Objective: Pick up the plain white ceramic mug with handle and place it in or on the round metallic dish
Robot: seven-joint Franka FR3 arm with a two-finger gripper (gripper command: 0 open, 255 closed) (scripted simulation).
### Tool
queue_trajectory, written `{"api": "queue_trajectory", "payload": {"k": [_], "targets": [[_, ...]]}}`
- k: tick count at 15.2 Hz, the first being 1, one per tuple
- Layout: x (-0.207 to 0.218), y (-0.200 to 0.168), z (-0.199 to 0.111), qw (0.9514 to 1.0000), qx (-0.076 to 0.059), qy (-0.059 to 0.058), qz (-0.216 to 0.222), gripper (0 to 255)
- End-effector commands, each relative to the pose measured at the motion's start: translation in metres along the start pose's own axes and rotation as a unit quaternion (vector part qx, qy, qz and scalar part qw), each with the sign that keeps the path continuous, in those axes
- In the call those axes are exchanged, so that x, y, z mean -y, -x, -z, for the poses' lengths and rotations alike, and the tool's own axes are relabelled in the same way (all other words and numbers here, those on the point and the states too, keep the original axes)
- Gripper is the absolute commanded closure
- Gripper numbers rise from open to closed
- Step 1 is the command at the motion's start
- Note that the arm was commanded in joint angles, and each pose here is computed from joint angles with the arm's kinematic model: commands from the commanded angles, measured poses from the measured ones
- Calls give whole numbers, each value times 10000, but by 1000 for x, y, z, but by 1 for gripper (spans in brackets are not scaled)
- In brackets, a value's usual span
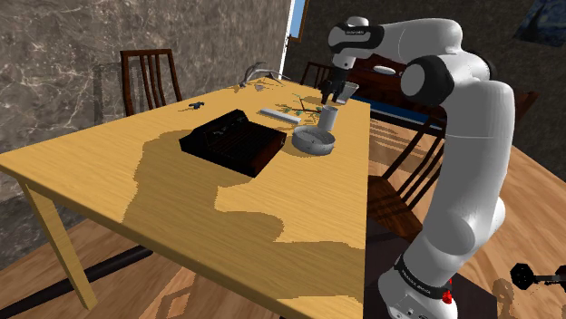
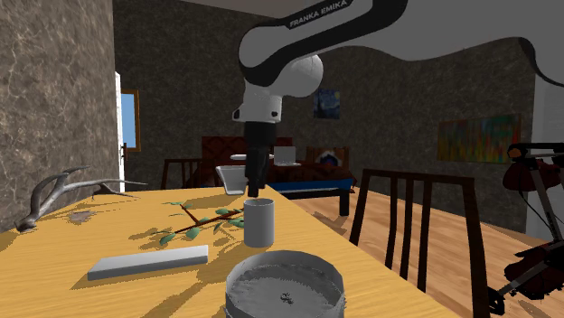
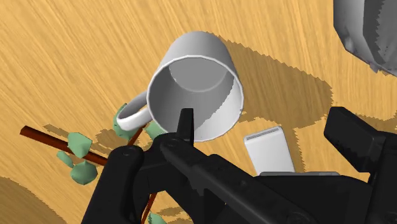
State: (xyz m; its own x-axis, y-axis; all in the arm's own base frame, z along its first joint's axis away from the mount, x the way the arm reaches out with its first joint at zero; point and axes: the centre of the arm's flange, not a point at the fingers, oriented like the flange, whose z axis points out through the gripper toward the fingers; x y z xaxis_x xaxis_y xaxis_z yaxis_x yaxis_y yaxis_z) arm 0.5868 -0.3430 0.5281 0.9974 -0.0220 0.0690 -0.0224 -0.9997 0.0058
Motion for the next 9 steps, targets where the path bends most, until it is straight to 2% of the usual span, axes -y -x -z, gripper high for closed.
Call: {"api": "queue_trajectory", "payload": {"k": [1, 7, 9], "targets": [[-7, -4, -8, 10000, -6, -3, -2, 0], [-7, -4, -42, 10000, -6, -3, -2, 0], [-7, -4, -42, 10000, -6, -3, -2, 0]]}}
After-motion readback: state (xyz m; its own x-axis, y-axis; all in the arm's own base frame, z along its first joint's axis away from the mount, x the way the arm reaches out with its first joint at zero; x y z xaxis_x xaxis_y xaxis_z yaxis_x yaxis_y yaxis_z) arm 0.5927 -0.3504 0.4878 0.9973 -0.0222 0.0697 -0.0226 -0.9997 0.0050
